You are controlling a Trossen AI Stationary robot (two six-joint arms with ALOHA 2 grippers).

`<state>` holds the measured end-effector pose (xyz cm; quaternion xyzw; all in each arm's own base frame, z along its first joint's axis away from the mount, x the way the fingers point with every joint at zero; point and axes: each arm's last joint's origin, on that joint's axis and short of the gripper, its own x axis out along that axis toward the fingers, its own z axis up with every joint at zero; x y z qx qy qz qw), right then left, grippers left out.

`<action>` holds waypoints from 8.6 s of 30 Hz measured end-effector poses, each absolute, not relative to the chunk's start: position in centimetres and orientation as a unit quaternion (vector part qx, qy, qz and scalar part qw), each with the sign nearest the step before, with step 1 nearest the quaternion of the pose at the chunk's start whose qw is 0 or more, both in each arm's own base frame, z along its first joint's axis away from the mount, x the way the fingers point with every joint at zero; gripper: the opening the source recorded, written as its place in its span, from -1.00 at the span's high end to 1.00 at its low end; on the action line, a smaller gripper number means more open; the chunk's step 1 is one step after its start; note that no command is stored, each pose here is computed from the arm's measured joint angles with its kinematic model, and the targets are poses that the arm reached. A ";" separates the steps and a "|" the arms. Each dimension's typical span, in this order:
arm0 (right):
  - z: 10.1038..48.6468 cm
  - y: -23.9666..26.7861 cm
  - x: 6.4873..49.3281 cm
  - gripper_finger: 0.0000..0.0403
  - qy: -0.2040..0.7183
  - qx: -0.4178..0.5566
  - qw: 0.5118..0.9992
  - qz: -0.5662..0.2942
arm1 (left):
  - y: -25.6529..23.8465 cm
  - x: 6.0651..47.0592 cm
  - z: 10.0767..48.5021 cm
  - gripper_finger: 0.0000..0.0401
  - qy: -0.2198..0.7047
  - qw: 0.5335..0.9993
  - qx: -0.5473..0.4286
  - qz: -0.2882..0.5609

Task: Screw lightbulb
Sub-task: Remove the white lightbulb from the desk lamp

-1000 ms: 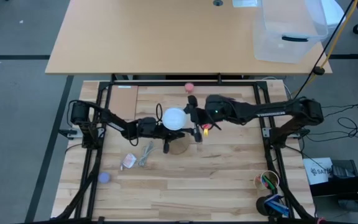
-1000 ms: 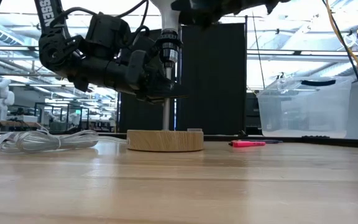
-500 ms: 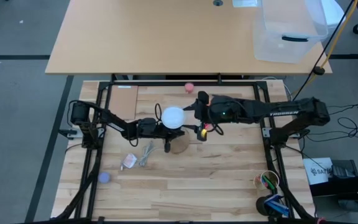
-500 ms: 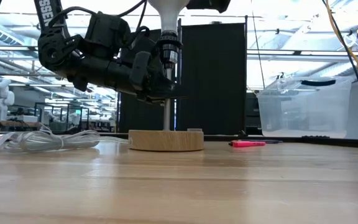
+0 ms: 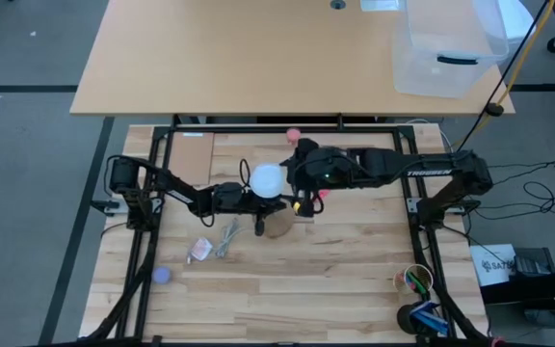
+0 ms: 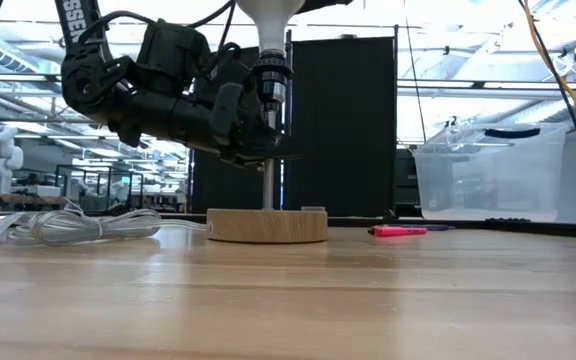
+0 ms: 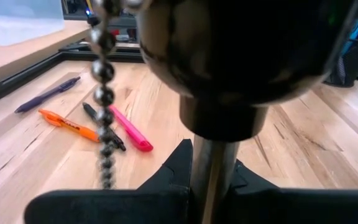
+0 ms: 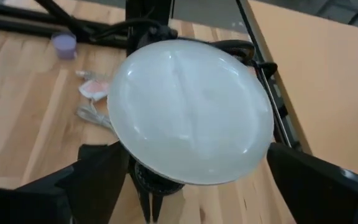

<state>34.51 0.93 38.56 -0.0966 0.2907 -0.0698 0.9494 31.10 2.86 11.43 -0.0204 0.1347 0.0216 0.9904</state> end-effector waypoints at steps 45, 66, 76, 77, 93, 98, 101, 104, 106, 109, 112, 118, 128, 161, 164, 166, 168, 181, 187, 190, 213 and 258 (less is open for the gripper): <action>37.5 2.6 32.5 -0.86 0.393 -0.097 0.908 -0.105 | 0.7 22.7 22.3 0.05 0.227 0.972 0.003 0.058; 33.0 4.8 33.9 -0.19 0.337 -0.096 0.927 -0.130 | 0.1 19.2 28.6 0.78 0.036 0.990 0.098 0.092; 32.7 5.7 34.0 0.07 0.299 -0.115 0.928 -0.187 | 0.2 19.3 29.1 0.65 0.009 0.992 0.095 0.077; 32.7 5.8 34.0 0.11 0.298 -0.122 0.927 -0.194 | 0.3 19.3 29.1 0.62 0.010 0.992 0.095 0.080; 33.4 7.8 33.4 0.99 0.270 -0.230 0.893 -0.275 | 1.5 19.2 29.3 0.55 -0.004 0.994 0.056 0.096; 33.9 7.8 33.6 1.00 0.255 -0.250 0.887 -0.294 | 1.4 19.3 29.3 0.55 -0.009 0.995 0.033 0.095; 34.2 7.8 33.7 1.00 0.245 -0.258 0.887 -0.293 | 1.4 19.3 29.4 0.55 -0.014 0.995 0.029 0.095; 34.3 7.8 33.8 1.00 0.241 -0.265 0.887 -0.292 | 1.4 19.3 29.4 0.55 -0.017 0.995 0.027 0.095; 34.4 7.9 33.9 1.00 0.238 -0.268 0.887 -0.291 | 1.3 19.4 29.6 0.55 -0.026 0.996 0.027 0.086; 34.4 7.8 33.9 1.00 0.239 -0.270 0.886 -0.292 | 1.2 19.7 29.5 0.55 -0.027 0.996 0.024 0.078; 34.4 7.7 33.9 1.00 0.239 -0.271 0.885 -0.292 | 1.1 20.3 28.9 0.55 -0.012 0.997 0.024 0.075; 34.4 7.7 33.8 1.00 0.242 -0.274 0.882 -0.297 | 1.2 21.9 29.0 0.55 0.010 0.997 0.019 0.074; 34.4 7.5 33.9 1.00 0.248 -0.286 0.877 -0.295 | 0.9 22.1 29.2 0.55 0.019 0.998 0.019 0.065; 33.1 5.3 33.5 1.00 0.301 -0.253 0.863 -0.317 | 0.3 23.0 27.6 0.55 0.081 0.992 0.044 0.091; 32.6 5.9 33.1 1.00 0.313 -0.223 0.874 -0.296 | 0.5 23.4 27.0 0.55 0.094 0.990 0.047 0.091; 32.4 6.3 33.0 1.00 0.318 -0.195 0.889 -0.267 | 0.4 23.9 26.5 0.55 0.107 0.989 0.063 0.079; 32.3 6.8 33.1 1.00 0.321 -0.167 0.903 -0.233 | 0.4 24.4 25.8 0.53 0.122 0.987 0.067 0.075; 28.3 10.3 32.6 1.00 0.296 -0.115 0.936 -0.152 | 1.0 25.5 24.6 -0.10 0.131 0.988 0.082 0.028; 25.3 11.1 31.8 1.00 0.237 -0.110 0.940 -0.219 | 1.4 25.5 24.9 -0.19 0.117 0.989 0.083 0.030; 24.2 11.2 31.7 1.00 0.185 -0.081 0.954 -0.220 | 1.8 25.6 25.1 -0.19 0.102 0.991 0.079 0.023; 25.1 9.4 31.8 0.93 0.010 -0.077 0.968 -0.239 | 2.7 28.0 22.9 -0.19 0.091 0.995 0.050 0.006; 25.6 1.4 33.8 -0.10 -0.040 -0.029 0.981 -0.185 | 2.8 28.0 22.8 -0.19 0.093 0.995 0.045 0.016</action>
